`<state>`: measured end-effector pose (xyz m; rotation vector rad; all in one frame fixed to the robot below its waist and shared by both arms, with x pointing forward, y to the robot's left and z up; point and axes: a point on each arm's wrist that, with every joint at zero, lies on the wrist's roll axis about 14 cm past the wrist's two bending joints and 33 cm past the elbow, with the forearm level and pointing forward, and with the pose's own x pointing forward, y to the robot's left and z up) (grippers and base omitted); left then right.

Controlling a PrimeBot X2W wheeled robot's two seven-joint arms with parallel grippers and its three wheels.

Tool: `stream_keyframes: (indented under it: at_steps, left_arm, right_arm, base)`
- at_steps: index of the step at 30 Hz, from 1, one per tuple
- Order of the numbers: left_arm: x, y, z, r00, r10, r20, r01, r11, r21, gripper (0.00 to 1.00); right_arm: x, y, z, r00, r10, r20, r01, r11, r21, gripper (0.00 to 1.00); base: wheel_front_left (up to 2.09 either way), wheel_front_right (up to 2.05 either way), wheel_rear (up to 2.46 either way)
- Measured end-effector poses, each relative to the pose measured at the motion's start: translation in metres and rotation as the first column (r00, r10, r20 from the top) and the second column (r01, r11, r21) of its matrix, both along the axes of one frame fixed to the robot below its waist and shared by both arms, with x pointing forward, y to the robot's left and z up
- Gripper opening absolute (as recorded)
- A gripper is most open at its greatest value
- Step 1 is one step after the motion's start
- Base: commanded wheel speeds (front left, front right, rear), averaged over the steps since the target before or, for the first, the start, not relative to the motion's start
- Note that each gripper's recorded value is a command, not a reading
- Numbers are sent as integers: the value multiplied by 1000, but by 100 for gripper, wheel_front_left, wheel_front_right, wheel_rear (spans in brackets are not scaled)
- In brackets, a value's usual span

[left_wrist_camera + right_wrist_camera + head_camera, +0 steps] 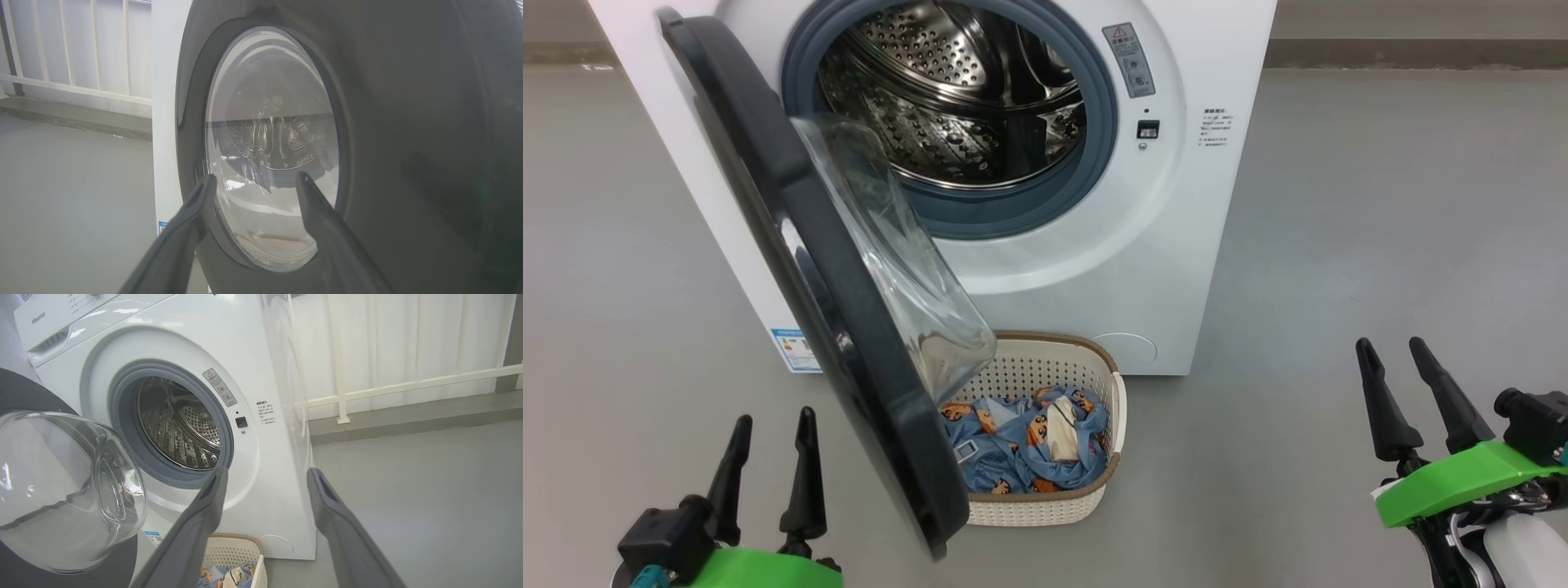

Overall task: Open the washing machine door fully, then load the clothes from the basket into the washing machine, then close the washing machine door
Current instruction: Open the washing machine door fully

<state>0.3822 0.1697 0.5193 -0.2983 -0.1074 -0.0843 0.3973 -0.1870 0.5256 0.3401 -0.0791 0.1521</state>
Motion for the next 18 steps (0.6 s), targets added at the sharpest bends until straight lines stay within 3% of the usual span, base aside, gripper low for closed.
stream_keyframes:
  at_steps: [5,18]
  left_arm:
    - [-1,1,0,1000,4,0,-4,1000,0,100]
    - [-2,0,-2,1000,-1,-7,1,1000,10,100]
  right_arm:
    - [1,1,-1,1000,-2,7,3,998,-65,100]
    - [-3,1,-14,1000,-14,-24,12,995,-103,100]
  base:
    - [0,0,0]
    - [0,0,0]
